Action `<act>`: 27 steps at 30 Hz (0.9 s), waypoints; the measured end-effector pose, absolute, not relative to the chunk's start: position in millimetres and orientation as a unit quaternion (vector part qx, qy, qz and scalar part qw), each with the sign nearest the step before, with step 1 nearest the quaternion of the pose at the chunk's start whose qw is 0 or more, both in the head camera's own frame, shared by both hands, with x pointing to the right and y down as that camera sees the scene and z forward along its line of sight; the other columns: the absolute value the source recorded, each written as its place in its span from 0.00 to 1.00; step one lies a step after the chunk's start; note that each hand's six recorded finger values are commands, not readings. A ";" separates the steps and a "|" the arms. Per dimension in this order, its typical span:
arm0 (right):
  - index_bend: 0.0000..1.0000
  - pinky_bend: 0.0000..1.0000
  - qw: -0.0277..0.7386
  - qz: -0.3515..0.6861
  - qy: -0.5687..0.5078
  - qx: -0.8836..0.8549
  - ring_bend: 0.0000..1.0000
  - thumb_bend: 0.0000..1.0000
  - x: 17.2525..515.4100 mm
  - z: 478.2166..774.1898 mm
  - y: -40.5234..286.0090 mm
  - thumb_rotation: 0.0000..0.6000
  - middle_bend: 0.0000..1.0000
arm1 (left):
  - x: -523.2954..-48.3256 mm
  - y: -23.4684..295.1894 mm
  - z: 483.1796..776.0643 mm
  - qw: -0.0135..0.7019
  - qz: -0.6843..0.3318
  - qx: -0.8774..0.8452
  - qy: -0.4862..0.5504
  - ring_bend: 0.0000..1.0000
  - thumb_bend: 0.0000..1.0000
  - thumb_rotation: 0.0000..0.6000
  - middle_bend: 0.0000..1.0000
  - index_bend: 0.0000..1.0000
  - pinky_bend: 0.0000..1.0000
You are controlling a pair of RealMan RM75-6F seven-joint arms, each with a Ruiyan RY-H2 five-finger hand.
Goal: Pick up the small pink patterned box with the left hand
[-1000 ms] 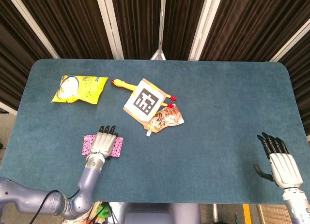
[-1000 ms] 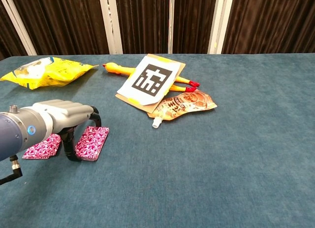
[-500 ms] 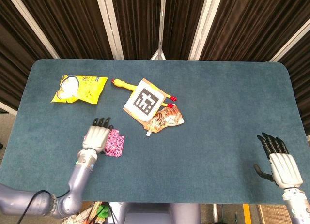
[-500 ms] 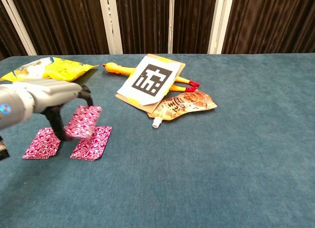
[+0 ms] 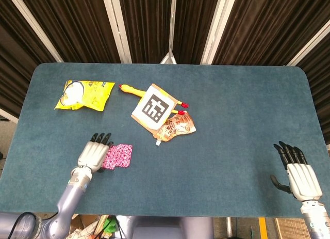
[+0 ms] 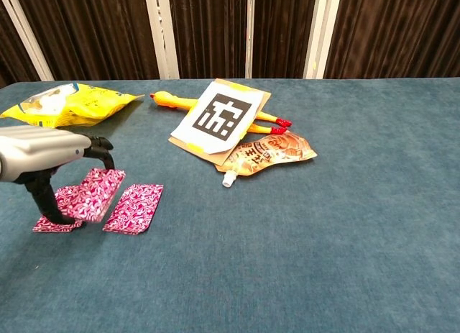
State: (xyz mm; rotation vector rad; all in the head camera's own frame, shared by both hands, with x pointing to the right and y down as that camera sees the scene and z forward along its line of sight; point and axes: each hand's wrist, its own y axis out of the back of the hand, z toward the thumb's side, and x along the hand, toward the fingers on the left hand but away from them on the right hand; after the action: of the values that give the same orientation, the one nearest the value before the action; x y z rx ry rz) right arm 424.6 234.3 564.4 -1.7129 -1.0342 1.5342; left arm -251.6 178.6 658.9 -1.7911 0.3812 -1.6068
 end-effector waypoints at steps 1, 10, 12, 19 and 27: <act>0.00 0.02 0.305 0.579 -0.391 -0.647 0.00 0.36 424.6 564.4 234.3 1.00 0.00 | -248.8 182.4 656.4 0.348 -0.612 -0.696 0.144 0.00 0.44 1.00 0.00 0.48 0.00; 0.00 0.02 0.304 0.579 -0.393 -0.646 0.00 0.36 424.7 564.3 234.4 1.00 0.00 | -217.8 210.7 645.7 0.370 -0.555 -0.738 0.102 0.00 0.44 1.00 0.00 0.46 0.00; 0.00 0.02 0.304 0.579 -0.395 -0.646 0.00 0.36 424.8 564.2 233.9 1.00 0.00 | -212.3 213.9 647.0 0.379 -0.549 -0.739 0.091 0.00 0.44 1.00 0.00 0.45 0.00; 0.00 0.02 0.302 0.576 -0.401 -0.645 0.00 0.36 425.9 563.1 232.5 1.00 0.00 | -193.8 225.8 656.5 0.397 -0.537 -0.743 0.046 0.00 0.38 1.00 0.00 0.34 0.00; 0.00 0.02 0.305 0.572 -0.405 -0.645 0.00 0.36 424.9 561.8 231.9 1.00 0.00 | -184.9 234.3 667.4 0.394 -0.540 -0.743 0.014 0.00 0.30 1.00 0.00 0.19 0.00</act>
State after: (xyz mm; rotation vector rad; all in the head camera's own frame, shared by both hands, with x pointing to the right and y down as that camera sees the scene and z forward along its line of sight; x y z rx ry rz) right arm 424.9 231.9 561.8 -1.7092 -1.0729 1.5137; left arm -184.9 234.3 667.4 -1.8852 0.0361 -1.3706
